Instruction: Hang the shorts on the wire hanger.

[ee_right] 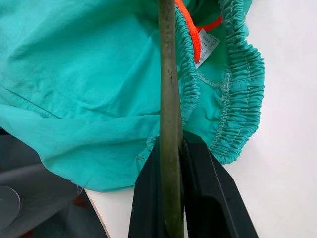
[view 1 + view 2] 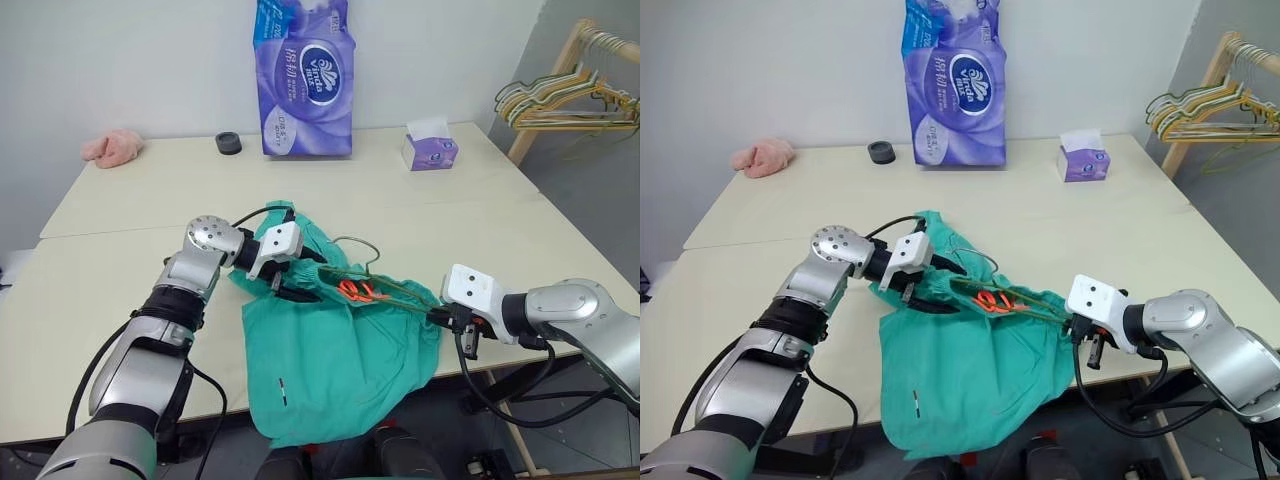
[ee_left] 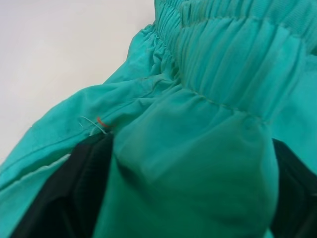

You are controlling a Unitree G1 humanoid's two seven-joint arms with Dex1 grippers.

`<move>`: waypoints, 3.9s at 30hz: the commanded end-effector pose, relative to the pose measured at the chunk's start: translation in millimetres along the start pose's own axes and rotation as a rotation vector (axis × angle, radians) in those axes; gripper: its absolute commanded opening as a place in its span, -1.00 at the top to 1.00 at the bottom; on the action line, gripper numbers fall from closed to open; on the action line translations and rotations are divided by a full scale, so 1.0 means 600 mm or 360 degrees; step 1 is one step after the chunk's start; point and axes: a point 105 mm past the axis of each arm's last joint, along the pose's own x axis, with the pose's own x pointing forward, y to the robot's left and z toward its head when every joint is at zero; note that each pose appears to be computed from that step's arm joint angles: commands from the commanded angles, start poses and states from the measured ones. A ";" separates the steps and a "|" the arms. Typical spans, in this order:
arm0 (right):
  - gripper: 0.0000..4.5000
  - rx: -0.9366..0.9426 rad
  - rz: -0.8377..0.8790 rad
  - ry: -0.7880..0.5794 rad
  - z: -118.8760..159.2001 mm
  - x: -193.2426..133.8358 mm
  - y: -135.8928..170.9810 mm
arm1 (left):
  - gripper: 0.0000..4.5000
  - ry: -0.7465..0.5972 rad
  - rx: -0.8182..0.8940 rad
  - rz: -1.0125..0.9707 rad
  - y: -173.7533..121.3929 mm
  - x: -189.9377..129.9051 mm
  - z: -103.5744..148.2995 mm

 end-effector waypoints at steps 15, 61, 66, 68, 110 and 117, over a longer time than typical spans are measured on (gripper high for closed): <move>1.00 -0.0213 0.0001 -0.0128 0.041 -0.011 0.006 | 0.97 -0.0022 0.0078 -0.0112 -0.018 0.009 0.020; -0.13 0.1046 -0.0370 -0.0458 -0.064 0.047 0.009 | 1.00 -0.0049 0.0009 0.0126 0.011 -0.033 0.027; 0.66 0.1099 -0.0405 -0.0497 -0.063 0.040 -0.005 | 1.00 -0.0047 0.0007 0.0124 0.008 -0.039 0.027; 0.98 0.1092 -0.0416 -0.0499 -0.063 0.036 -0.008 | 1.00 -0.0059 -0.0006 0.0121 0.007 -0.042 0.029; 1.00 0.0954 -0.0352 -0.0380 -0.065 -0.010 0.006 | 1.00 -0.0189 -0.0289 -0.0081 -0.023 -0.056 0.051; 1.00 0.0805 -0.0367 -0.0234 -0.098 -0.002 0.008 | 1.00 -0.0164 -0.0361 -0.0142 -0.039 -0.061 0.052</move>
